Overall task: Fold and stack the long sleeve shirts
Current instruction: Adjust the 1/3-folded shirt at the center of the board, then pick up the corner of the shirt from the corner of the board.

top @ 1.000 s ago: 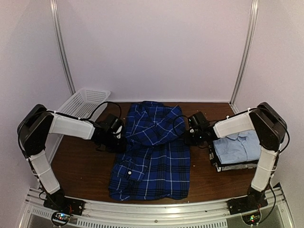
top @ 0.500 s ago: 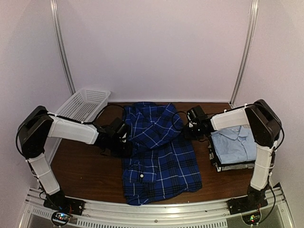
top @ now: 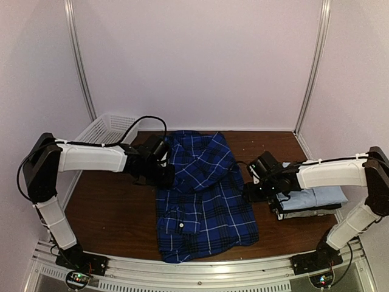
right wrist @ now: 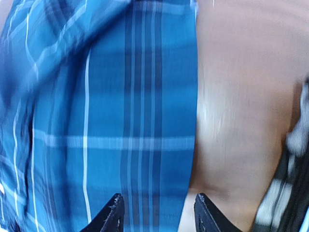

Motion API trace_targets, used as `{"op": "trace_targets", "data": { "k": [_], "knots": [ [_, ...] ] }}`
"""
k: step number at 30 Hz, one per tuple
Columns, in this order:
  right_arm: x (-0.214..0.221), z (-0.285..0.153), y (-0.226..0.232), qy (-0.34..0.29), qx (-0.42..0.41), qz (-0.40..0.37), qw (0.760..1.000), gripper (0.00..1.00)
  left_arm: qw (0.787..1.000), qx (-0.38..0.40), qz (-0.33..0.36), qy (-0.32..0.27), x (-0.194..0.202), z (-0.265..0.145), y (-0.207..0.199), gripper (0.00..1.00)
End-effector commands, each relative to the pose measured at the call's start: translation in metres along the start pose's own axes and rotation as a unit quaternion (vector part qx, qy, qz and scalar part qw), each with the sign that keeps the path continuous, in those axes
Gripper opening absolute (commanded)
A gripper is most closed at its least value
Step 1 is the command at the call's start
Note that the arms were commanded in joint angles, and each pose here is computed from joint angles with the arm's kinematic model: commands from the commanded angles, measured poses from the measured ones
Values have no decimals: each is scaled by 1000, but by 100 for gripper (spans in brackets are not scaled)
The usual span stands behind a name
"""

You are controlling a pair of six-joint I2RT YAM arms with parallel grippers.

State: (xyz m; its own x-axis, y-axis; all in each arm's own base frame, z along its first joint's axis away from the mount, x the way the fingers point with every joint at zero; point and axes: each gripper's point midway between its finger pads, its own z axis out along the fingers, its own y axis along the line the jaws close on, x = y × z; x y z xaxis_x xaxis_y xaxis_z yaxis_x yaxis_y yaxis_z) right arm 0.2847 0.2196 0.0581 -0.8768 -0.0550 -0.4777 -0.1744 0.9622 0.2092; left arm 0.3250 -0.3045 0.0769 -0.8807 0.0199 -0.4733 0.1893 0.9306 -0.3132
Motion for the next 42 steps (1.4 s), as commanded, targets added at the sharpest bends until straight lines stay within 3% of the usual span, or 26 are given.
{"op": "trace_targets", "data": {
  "k": [1,10,16,23,29,33,42],
  "knots": [
    [38,-21,-5,24,13,22,999,51,999,12,20,-30,-27,-15,-14,0],
    [108,-36,0,64,-13,53,996,45,997,29,25,-62,-57,-33,-27,0],
    [129,-26,2,81,-6,57,995,40,996,34,29,-82,-78,-44,-33,0],
    [142,-21,5,93,7,52,994,29,993,40,34,-103,-101,-56,-38,0],
    [158,-19,-4,104,43,46,993,12,988,46,46,-138,-140,-73,-46,0],
    [150,-28,-7,87,60,54,993,0,981,52,60,-177,-174,-92,-57,0],
    [105,-64,8,13,39,64,997,0,962,44,72,-259,-236,-145,-53,0]
  ]
}}
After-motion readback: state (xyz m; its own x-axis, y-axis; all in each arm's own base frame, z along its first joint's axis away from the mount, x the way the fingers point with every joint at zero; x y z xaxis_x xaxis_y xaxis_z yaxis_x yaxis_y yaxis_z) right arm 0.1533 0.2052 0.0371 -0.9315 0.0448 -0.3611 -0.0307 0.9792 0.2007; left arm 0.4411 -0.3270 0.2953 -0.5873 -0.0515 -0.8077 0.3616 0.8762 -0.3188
